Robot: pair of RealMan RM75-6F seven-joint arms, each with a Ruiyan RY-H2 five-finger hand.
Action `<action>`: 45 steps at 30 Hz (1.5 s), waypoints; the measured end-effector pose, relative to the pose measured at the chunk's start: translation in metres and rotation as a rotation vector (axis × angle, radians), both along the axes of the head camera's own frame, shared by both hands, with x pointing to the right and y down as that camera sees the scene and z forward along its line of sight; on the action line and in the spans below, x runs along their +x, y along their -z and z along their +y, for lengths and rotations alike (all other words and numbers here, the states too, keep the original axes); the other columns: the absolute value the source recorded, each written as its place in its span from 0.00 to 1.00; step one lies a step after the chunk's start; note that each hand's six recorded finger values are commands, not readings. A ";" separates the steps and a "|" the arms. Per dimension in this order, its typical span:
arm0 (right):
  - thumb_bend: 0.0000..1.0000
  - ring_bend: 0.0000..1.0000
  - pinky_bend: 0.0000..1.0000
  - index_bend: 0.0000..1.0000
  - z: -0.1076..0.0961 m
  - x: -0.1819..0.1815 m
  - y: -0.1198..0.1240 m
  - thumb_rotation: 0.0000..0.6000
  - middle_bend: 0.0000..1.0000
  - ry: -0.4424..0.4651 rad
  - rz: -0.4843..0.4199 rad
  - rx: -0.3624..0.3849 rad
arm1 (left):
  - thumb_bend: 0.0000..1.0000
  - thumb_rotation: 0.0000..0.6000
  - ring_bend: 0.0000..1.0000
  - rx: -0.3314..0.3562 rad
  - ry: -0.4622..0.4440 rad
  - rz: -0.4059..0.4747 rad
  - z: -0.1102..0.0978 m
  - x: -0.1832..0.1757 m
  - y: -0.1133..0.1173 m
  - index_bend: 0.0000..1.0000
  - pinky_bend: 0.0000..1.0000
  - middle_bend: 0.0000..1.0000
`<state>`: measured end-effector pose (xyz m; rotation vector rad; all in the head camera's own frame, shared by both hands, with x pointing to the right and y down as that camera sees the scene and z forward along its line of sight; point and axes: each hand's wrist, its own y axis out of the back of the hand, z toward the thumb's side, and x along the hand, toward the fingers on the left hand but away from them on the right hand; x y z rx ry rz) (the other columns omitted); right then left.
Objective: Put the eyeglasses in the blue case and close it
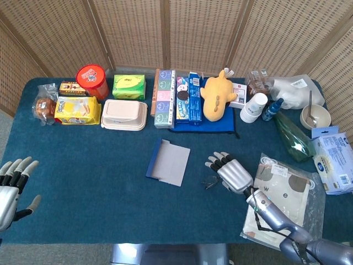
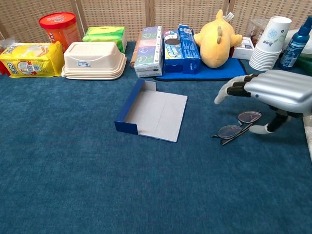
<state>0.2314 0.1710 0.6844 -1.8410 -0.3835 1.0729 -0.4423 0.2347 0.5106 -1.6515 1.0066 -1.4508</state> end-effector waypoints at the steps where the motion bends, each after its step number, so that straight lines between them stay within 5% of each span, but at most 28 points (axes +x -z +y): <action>1: 0.24 0.13 0.21 0.22 0.000 -0.001 -0.001 1.00 0.19 0.002 0.000 0.000 | 0.31 1.00 0.00 0.000 0.001 0.001 0.000 0.000 0.000 0.07 0.00 0.06; 27: 0.24 0.16 0.22 0.33 -0.013 -0.025 -0.021 1.00 0.22 0.016 -0.007 0.026 | 0.31 1.00 0.00 0.008 0.037 0.004 0.004 -0.019 0.003 0.07 0.00 0.06; 45: 0.45 0.22 0.25 0.37 -0.016 -0.023 -0.029 1.00 0.27 -0.043 -0.039 0.066 | 0.31 1.00 0.00 0.014 0.037 0.008 0.006 -0.021 0.005 0.07 0.00 0.06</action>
